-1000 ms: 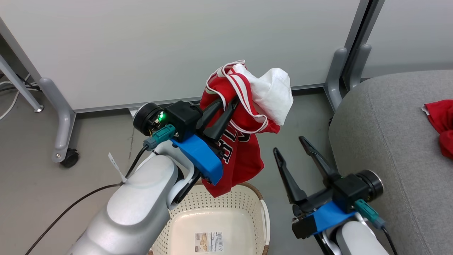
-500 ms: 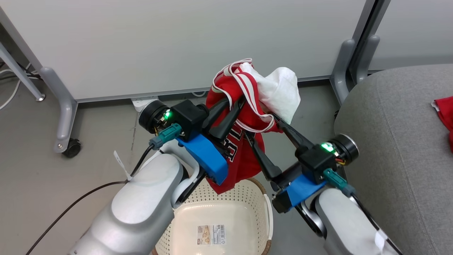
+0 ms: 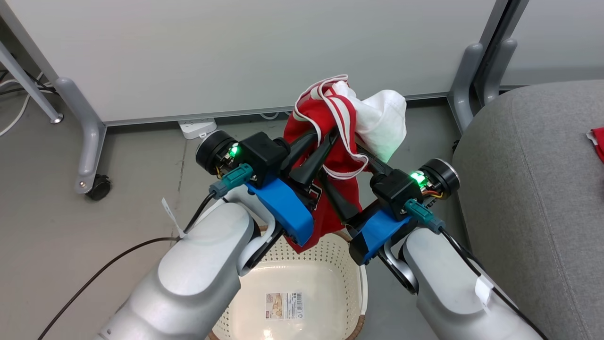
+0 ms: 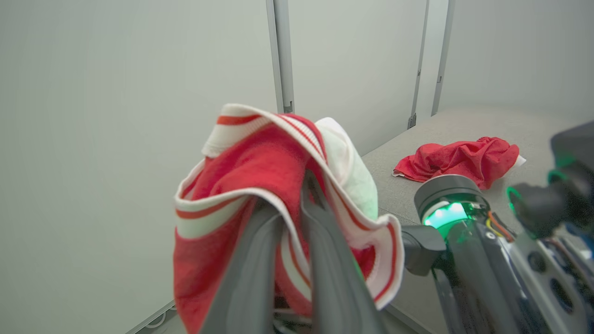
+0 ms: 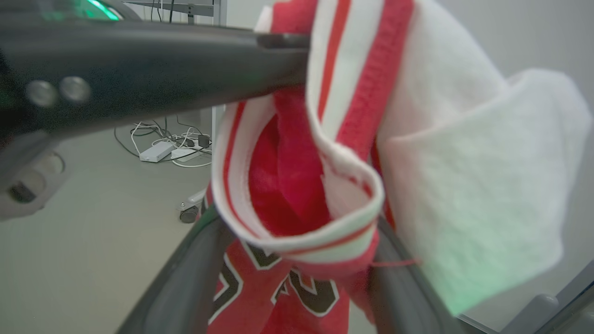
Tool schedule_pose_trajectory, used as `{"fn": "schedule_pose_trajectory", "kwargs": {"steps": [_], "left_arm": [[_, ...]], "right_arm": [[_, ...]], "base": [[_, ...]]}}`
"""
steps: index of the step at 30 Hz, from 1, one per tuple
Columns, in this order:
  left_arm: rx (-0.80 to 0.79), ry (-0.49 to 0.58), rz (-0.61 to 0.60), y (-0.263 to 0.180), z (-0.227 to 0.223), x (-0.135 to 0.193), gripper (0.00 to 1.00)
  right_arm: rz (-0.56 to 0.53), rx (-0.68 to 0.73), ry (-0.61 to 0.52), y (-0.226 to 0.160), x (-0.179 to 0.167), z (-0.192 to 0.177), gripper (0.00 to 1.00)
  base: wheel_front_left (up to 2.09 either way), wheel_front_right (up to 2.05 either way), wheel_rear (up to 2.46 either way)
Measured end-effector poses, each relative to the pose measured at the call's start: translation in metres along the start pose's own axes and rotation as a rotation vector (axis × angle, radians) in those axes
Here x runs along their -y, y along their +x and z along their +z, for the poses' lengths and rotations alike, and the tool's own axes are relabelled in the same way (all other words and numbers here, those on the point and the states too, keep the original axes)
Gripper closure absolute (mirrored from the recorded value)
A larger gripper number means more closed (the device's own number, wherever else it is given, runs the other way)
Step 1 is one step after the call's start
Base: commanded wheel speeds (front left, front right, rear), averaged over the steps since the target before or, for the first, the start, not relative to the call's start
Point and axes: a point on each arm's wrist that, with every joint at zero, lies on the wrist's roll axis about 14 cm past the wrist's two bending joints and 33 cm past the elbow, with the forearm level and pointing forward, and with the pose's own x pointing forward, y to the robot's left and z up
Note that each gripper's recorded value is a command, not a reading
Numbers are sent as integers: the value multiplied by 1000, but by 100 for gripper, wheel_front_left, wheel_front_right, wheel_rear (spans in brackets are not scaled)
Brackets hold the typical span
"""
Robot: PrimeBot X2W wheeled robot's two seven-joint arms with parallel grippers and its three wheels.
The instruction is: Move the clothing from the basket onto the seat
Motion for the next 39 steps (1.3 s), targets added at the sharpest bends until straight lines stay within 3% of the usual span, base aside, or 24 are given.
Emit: {"fn": "schedule_pose_trajectory", "kwargs": {"steps": [1,2,3,25,26,27,28,39], "left_arm": [[2,0,0,0,0,0,100],[2,0,-1,1,0,0,100],[2,0,-1,1,0,0,100],[-4,-5,-2,3,-5,-2,100],[-6,-5,-2,3,-5,-2,97],[-7,-5,-2,3,-6,-2,62],[-9,-4,-1,4,-6,-3,0],[-17,0,7,6,-11,-8,0]], "right_arm": [[0,-2,1,1,0,0,70],[1,-4,2,2,0,-1,92],[1,-4,5,3,0,-1,100],[-2,-13,23,4,0,-4,100],[-3,-13,25,4,0,-4,100],[-3,-14,27,4,0,-5,100],[-4,-14,30,4,0,-5,100],[-10,-17,40,6,3,-8,100]], "base": [[0,0,0],[0,0,0],[0,0,0],[0,0,0],[0,0,0],[0,0,0],[0,0,0],[0,0,0]]}}
